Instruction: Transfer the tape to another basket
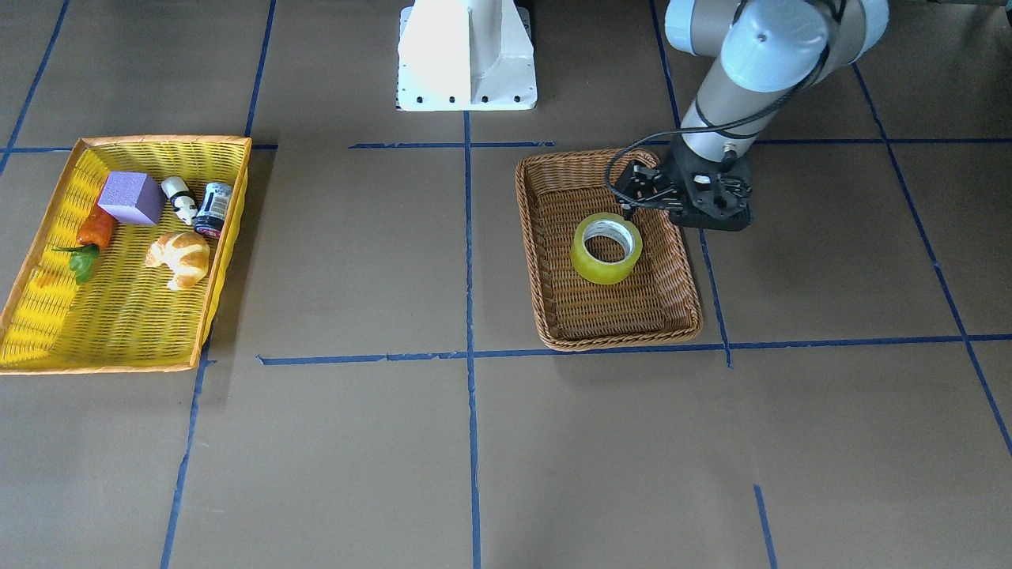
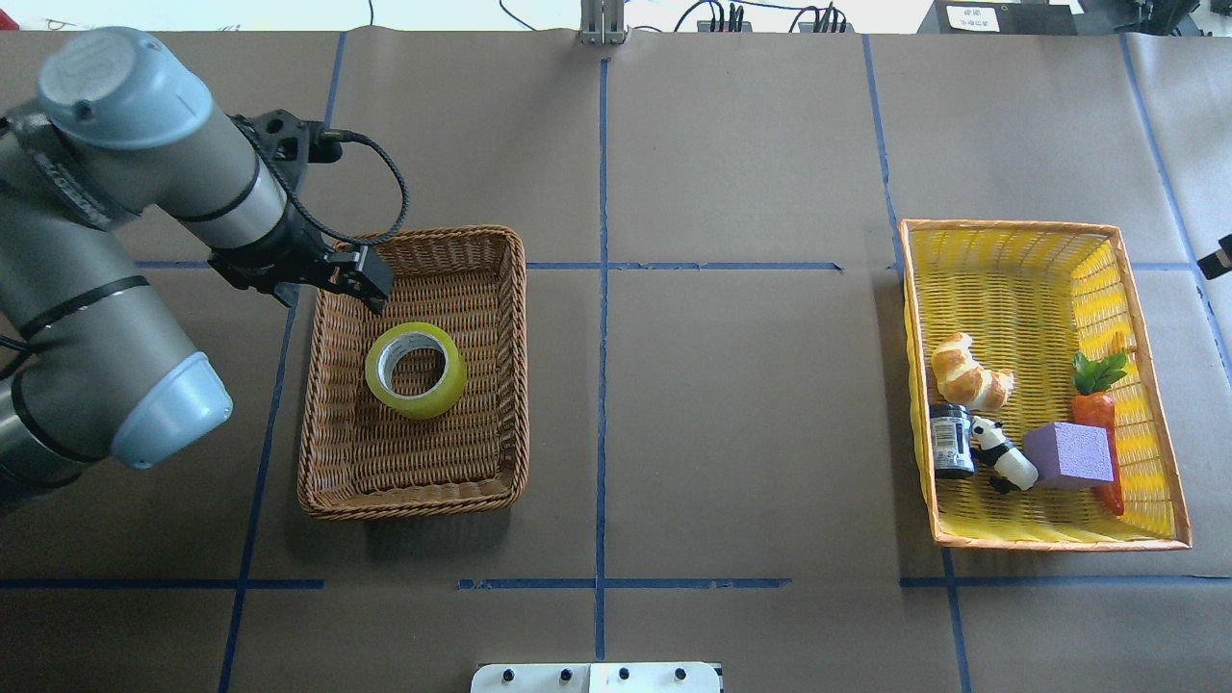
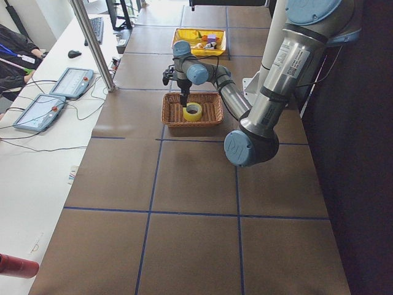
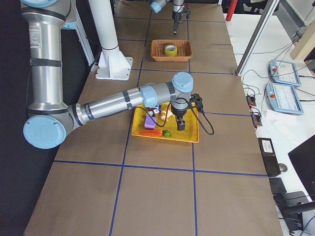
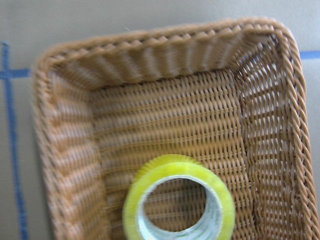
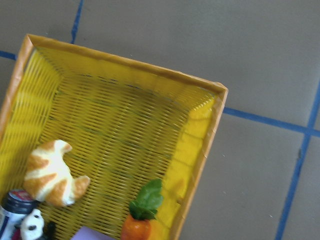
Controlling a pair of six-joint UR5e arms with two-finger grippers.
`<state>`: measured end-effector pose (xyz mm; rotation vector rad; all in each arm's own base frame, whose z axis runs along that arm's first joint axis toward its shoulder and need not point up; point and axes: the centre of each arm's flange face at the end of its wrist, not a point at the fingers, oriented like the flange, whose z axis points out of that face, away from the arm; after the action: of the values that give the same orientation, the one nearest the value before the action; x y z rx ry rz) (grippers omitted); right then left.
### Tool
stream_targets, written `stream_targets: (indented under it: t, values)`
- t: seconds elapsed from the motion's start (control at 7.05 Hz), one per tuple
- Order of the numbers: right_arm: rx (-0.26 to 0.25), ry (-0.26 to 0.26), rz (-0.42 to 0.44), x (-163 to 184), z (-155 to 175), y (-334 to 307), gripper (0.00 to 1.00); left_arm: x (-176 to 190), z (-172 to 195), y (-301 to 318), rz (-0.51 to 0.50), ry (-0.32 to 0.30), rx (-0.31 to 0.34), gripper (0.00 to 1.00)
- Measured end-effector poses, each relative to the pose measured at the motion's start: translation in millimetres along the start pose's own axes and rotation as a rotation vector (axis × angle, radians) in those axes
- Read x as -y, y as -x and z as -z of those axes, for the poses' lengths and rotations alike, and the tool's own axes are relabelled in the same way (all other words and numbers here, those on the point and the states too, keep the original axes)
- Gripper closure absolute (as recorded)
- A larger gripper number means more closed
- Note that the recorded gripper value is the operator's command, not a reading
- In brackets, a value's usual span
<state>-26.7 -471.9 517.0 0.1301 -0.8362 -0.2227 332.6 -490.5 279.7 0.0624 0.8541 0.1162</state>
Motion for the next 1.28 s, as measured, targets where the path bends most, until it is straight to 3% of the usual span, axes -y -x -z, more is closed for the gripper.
stream_targets:
  t: [0.57,0.99,1.28]
  values:
    - [0.056,-0.013,-0.139,-53,3,-121,0.0,21,53,228,-0.083,0.015,0.051,0.0]
    - [-0.021,-0.025,-0.195,-60,12,-140,0.0,13,60,382,-0.037,0.049,0.092,0.0]
    - [-0.03,-0.011,-0.244,-72,5,-147,0.0,2,59,441,-0.034,0.07,0.099,0.0]
